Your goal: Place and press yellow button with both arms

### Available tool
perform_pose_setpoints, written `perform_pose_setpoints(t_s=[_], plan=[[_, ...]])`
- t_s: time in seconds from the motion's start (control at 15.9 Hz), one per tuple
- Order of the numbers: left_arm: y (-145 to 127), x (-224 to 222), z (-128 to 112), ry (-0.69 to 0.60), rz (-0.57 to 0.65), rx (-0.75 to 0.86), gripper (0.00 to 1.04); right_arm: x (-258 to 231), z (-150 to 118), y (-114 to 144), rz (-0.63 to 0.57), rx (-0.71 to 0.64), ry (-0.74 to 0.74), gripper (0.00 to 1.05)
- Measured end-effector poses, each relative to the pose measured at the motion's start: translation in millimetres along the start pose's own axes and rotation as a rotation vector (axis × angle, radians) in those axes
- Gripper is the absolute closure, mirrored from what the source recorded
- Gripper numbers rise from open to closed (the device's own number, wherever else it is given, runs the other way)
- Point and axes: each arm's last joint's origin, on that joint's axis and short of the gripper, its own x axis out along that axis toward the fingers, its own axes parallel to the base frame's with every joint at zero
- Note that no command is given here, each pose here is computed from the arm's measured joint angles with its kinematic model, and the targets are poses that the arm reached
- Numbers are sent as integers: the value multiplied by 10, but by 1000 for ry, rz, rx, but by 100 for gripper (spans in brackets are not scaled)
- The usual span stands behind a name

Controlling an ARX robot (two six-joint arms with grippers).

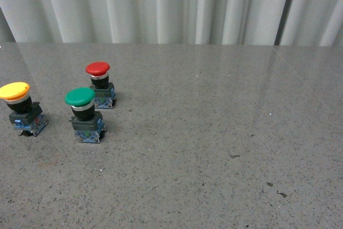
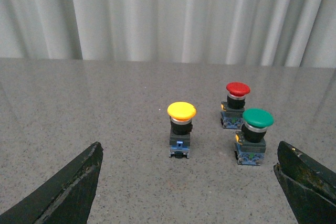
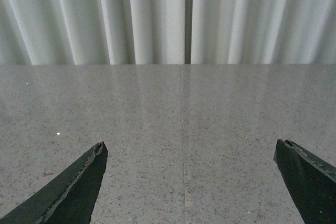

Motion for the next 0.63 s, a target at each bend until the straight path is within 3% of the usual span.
perform_pose_setpoints(t_s=[0.63], plan=[[0, 0, 0, 0, 0, 0, 7, 0, 0, 0, 0, 0, 0, 7]])
